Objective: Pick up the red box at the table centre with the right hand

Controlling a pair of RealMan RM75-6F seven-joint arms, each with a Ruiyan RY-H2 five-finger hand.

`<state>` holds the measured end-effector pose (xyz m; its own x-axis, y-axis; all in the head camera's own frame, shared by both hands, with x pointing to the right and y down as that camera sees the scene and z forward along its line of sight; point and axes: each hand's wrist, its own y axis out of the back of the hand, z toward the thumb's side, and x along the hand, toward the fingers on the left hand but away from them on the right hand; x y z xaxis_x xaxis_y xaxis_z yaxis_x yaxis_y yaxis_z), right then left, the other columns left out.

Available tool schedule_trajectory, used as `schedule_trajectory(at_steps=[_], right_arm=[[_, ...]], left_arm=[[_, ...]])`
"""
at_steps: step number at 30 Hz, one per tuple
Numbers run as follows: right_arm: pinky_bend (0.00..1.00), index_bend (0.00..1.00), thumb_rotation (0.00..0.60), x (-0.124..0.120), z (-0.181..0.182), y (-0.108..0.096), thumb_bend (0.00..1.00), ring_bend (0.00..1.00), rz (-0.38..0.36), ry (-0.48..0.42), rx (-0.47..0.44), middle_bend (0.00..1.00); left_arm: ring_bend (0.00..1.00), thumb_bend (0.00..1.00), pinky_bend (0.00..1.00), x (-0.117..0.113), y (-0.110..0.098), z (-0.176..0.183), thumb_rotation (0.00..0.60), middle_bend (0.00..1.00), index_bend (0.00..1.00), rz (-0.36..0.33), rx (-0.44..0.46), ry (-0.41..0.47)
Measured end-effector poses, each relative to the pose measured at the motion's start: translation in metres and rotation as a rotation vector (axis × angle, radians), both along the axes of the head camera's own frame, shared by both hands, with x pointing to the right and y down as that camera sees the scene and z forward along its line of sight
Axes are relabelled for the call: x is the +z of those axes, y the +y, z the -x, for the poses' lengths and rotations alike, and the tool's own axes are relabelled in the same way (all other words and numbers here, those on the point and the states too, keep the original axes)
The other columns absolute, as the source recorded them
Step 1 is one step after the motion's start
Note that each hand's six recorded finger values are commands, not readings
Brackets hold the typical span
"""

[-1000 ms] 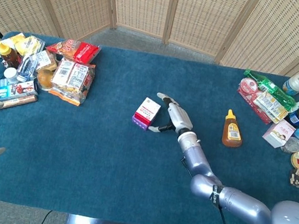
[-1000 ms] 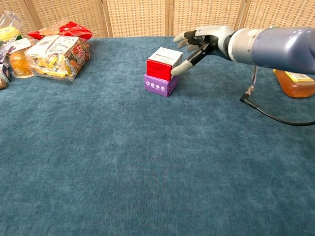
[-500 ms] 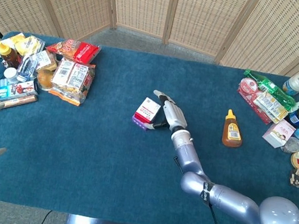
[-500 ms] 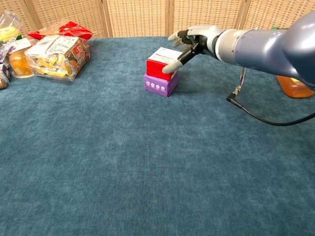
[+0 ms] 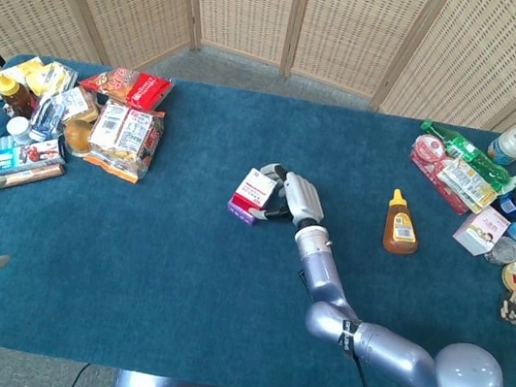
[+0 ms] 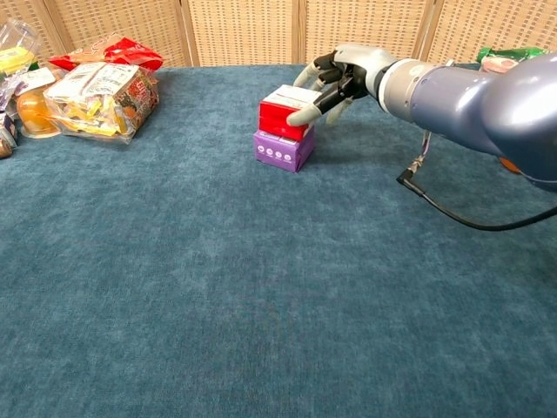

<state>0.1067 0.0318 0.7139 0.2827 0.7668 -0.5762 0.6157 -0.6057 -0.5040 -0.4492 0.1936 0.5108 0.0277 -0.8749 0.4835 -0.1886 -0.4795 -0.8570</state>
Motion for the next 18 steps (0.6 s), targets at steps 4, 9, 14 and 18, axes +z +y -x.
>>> schedule_trajectory(at_steps=[4, 9, 14, 18], right_arm=[[0.63, 0.59, 0.600, -0.008, 0.001, 0.001, 0.22, 0.54, -0.014, -0.018, -0.007, 0.71], [0.63, 0.59, 0.600, -0.023, -0.001, 0.001, 0.22, 0.54, -0.040, -0.039, -0.010, 0.71], [0.63, 0.59, 0.600, -0.047, -0.004, -0.003, 0.23, 0.54, -0.078, -0.066, -0.011, 0.71], [0.63, 0.60, 0.600, -0.072, -0.008, -0.006, 0.23, 0.54, -0.114, -0.090, -0.008, 0.71]], left_arm=[[0.00, 0.17, 0.00, 0.000, 0.000, -0.001, 0.600, 0.00, 0.00, -0.001, 0.003, 0.001], [0.00, 0.17, 0.00, -0.002, 0.001, -0.001, 0.600, 0.00, 0.00, -0.005, 0.004, 0.003], [0.00, 0.17, 0.00, -0.002, 0.001, -0.004, 0.600, 0.00, 0.00, -0.006, 0.012, 0.009], [0.00, 0.17, 0.00, -0.003, 0.001, -0.008, 0.600, 0.00, 0.00, -0.006, 0.027, 0.019]])
